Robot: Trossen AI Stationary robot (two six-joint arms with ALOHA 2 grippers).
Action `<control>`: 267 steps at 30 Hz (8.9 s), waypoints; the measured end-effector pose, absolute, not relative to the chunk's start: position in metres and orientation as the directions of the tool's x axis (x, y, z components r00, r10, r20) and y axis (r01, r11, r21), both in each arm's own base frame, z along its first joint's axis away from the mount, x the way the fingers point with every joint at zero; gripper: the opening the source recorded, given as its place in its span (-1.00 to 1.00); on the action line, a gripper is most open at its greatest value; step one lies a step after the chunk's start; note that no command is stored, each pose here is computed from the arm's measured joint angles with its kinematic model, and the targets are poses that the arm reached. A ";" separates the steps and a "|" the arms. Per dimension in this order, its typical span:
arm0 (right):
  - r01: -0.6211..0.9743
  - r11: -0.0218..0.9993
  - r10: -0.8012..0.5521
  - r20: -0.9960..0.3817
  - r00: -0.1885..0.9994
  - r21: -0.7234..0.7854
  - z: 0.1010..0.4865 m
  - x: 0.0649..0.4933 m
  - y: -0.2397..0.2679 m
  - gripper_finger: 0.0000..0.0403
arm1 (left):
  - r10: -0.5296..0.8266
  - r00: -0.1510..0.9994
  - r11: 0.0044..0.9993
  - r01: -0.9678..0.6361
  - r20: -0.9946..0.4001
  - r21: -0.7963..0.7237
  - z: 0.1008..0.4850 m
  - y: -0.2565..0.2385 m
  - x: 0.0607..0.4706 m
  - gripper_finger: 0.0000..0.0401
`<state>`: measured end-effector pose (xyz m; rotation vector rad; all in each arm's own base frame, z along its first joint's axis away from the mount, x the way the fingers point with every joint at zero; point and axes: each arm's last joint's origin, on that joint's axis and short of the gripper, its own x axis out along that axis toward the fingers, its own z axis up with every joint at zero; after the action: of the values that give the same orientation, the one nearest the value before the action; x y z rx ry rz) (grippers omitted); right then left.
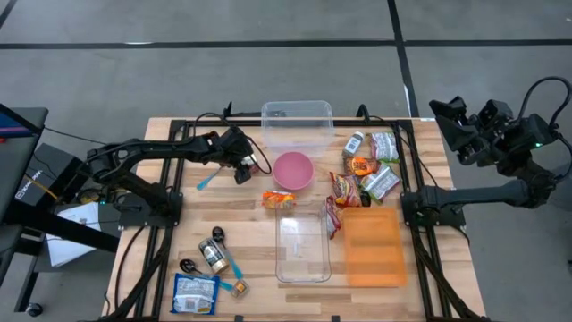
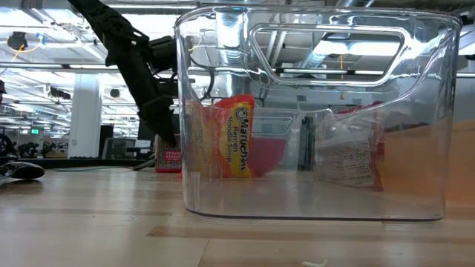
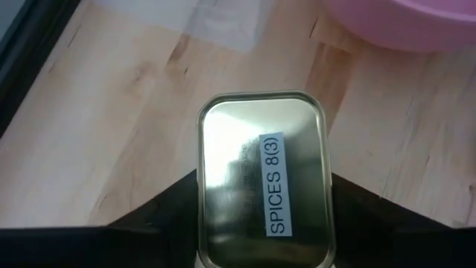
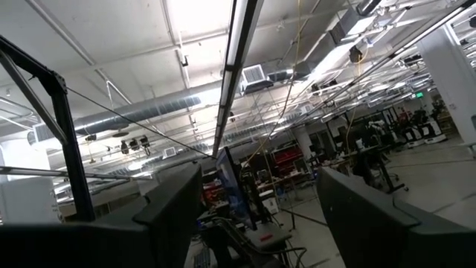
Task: Pick & Place Food Item
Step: Put the red seasoning can into the orange bin
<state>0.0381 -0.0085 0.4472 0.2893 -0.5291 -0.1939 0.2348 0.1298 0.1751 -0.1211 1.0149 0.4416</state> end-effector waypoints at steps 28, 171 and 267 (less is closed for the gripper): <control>0.102 0.940 -0.256 0.473 0.843 0.325 0.448 0.038 -0.009 0.29 | 0.344 0.830 0.709 -0.536 -0.439 -0.459 0.302 0.076 0.148 0.05; 0.357 0.262 -0.645 0.113 0.756 -0.897 0.476 0.291 0.065 0.30 | 0.115 0.960 -0.014 0.257 0.254 -0.966 0.326 0.043 0.261 0.05; 0.974 0.227 -0.974 0.000 0.227 -0.003 0.513 0.268 0.033 0.59 | 0.124 0.938 0.083 0.315 0.323 -0.946 0.333 0.049 0.258 0.06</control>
<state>0.2681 0.0328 0.5127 -0.0024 0.0021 -1.3421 0.2584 0.0486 0.3327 -1.4913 -0.3602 -0.1466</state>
